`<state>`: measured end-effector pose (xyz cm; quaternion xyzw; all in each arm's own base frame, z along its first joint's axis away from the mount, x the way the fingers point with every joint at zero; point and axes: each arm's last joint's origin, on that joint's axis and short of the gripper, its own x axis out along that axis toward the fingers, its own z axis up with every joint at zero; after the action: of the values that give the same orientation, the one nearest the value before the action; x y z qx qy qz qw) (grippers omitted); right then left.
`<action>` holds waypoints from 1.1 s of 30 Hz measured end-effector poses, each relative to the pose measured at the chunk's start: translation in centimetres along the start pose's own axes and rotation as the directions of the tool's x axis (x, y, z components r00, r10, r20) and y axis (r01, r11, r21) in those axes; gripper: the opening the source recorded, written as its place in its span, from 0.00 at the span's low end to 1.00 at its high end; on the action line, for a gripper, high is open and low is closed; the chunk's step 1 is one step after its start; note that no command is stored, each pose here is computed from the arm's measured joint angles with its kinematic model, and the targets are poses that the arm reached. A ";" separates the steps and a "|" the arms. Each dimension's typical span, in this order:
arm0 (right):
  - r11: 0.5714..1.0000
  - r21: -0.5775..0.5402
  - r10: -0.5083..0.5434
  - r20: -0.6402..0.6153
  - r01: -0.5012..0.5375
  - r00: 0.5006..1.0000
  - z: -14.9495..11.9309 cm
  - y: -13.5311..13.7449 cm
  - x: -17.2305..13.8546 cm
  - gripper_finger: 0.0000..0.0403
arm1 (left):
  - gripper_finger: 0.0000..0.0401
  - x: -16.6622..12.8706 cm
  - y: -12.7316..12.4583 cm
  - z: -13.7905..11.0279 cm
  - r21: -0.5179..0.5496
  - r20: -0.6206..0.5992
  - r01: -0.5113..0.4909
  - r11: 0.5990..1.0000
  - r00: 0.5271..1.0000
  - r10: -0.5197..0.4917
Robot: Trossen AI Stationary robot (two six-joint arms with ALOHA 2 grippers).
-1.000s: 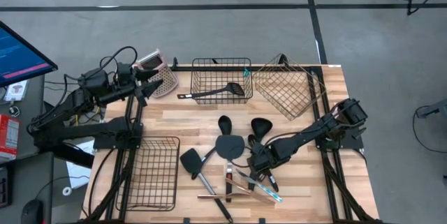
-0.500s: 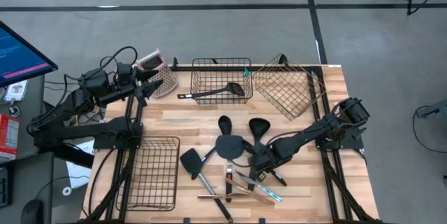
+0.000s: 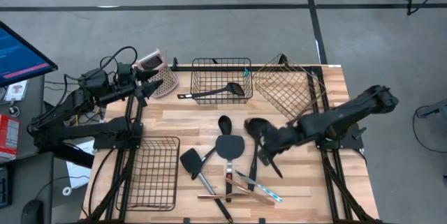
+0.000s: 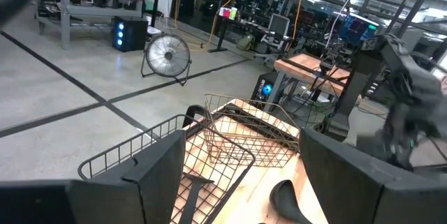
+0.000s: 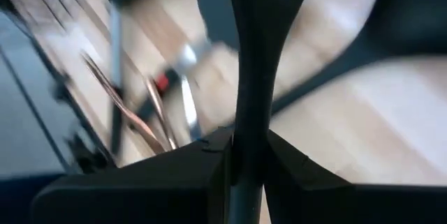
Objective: Pick & Place Kitchen Items
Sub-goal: Put the black slotted serving spoon into the top right wire basket
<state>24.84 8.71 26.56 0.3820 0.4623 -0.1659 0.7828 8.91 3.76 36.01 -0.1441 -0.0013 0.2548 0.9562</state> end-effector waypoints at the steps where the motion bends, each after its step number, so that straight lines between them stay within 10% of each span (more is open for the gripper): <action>1: 1.000 0.014 0.014 0.033 -0.014 0.999 0.5 -0.3 -0.8 0.11 | 0.66 0.0 0.0 0.0 0.000 0.000 0.000 1.000 1.000 0.000; 6: 0.996 0.079 0.028 0.135 -0.039 0.990 3.2 -2.5 -5.1 0.11 | 0.66 0.0 0.0 0.0 0.000 0.001 0.000 1.000 1.000 0.000; 17: 0.953 0.132 -0.291 0.167 0.271 0.942 9.9 -9.4 -9.8 0.11 | 0.66 0.0 0.0 0.0 0.000 0.001 0.000 1.000 1.000 0.000; 33: 0.847 0.180 -0.465 -0.208 0.501 0.861 14.2 -18.9 -8.0 0.11 | 0.66 0.0 0.0 0.0 0.000 0.001 -0.001 1.000 1.000 0.001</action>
<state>17.59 -15.05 28.88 0.3518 0.5815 -0.3793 0.6279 8.92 3.76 36.02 -0.1441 -0.0015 0.2551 0.9561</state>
